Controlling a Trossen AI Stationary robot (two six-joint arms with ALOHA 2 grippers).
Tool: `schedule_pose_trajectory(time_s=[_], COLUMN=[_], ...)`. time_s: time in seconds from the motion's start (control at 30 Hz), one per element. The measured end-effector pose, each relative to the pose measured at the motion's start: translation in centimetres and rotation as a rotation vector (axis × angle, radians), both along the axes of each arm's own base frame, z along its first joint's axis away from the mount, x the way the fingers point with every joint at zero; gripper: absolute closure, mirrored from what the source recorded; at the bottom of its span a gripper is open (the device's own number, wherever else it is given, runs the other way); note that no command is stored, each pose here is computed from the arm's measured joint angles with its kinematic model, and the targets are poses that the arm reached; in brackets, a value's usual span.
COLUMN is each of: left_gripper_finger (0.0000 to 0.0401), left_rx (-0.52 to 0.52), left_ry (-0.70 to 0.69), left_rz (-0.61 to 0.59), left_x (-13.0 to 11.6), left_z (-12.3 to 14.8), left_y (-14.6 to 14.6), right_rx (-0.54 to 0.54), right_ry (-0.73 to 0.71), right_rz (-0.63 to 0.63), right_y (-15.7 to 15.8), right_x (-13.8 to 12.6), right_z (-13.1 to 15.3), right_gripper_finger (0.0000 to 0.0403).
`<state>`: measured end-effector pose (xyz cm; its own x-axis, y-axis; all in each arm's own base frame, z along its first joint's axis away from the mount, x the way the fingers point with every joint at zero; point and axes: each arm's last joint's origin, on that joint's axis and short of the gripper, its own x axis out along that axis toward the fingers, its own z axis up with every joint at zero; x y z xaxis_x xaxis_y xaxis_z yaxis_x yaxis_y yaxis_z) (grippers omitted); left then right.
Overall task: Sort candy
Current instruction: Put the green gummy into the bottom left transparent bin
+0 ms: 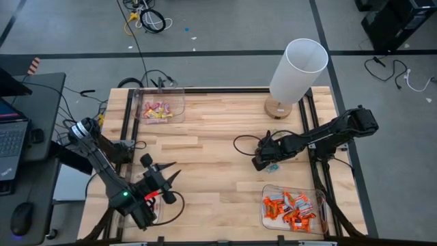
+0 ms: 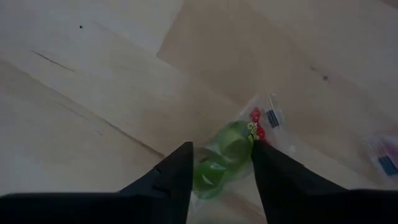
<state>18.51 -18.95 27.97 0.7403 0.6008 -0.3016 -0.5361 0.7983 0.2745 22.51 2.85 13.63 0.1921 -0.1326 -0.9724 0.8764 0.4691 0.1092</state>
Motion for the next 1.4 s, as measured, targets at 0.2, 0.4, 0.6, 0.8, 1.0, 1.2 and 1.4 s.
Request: schedule_pose_trajectory(time_s=[0.2, 0.4, 0.6, 0.8, 1.0, 1.2, 1.4], left_gripper_finger=[0.0249, 0.0249, 0.0249, 0.0249, 0.0249, 0.0249, 0.0249], left_rx=[-0.046, -0.104, -0.156, -0.216, -0.278, -0.212, -0.085], left_ry=[-0.010, -0.012, 0.003, -0.034, -0.089, -0.117, -0.146], left_rz=[0.000, -0.003, -0.007, -0.013, -0.067, -0.235, -0.326], left_x=[0.2, 0.4, 0.5, 0.6, 1.4, 2.9, 4.9], left_z=[-0.1, -0.2, -1.3, -3.2, -4.3, -3.7, -1.9], left_y=[-0.3, -0.6, -0.8, -1.1, -2.1, -3.9, -4.1], right_rx=[-0.027, -0.079, -0.124, -0.173, -0.294, -0.428, -0.432], right_ry=[-0.033, -0.094, -0.238, -0.562, -1.004, -1.259, -1.321], right_rz=[0.048, 0.125, 0.223, 0.404, 0.706, 0.970, 1.019], right_y=[0.0, 0.1, 0.3, 1.2, 3.2, 5.3, 6.9], right_x=[0.6, 1.7, 3.3, 6.0, 8.0, 8.0, 7.9], right_z=[0.3, 1.3, 2.3, 4.2, 7.9, 10.2, 10.2], right_gripper_finger=[0.0292, 0.0321, 0.0355, 0.0398, 0.0400, 0.0402, 0.0402])
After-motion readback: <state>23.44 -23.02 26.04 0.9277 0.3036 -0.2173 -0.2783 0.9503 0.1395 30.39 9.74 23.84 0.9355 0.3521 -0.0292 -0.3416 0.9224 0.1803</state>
